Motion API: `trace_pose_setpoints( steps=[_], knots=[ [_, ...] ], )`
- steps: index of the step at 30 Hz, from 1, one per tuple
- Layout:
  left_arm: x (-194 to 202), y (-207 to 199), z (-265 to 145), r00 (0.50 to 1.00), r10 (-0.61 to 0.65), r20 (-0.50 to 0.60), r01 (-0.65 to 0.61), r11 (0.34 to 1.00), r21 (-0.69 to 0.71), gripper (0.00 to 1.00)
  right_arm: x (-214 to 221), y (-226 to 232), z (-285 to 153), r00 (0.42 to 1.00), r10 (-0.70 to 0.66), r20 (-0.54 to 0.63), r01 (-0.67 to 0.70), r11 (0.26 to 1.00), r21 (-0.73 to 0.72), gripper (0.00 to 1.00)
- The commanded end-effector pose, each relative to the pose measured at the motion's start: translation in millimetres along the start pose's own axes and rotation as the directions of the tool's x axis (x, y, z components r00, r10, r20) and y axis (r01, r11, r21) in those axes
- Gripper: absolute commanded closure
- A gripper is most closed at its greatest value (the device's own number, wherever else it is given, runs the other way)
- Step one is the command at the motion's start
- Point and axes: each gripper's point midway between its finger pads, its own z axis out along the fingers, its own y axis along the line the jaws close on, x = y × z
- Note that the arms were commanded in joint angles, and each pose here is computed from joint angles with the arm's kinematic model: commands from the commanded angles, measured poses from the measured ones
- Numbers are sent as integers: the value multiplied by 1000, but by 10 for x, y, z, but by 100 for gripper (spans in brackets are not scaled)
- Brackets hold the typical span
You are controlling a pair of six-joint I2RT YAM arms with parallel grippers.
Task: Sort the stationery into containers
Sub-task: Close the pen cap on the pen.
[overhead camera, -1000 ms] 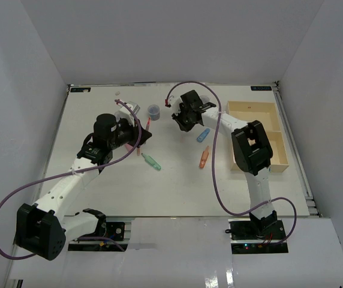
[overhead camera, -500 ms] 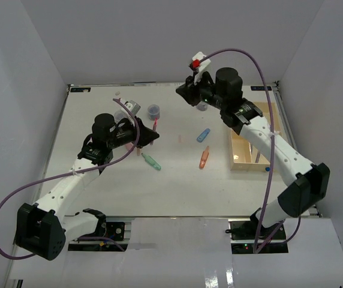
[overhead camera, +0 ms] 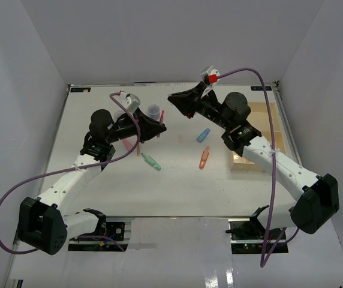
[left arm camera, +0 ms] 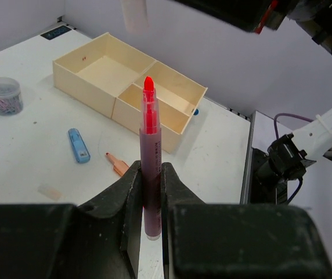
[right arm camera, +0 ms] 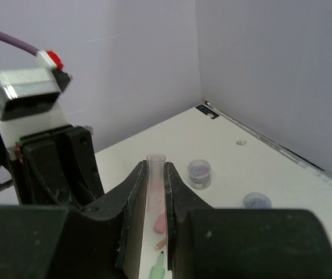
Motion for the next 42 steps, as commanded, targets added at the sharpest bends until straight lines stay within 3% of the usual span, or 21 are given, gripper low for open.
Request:
trace_pose_setpoints(
  steps=[1, 13, 42],
  knots=[
    [-28, -245, -84, 995, 85, 46, -90, 991, 99, 100, -519, 357, -18, 985, 8, 170, 9, 995, -99, 92],
    [101, -281, -123, 995, 89, 42, -93, 988, 123, 100, -480, 580, -96, 966, 52, 255, -11, 987, -160, 92],
    [25, -385, -192, 987, 130, 91, -141, 981, 132, 100, -143, 730, -4, 971, 135, 198, -89, 970, -225, 92]
  ],
)
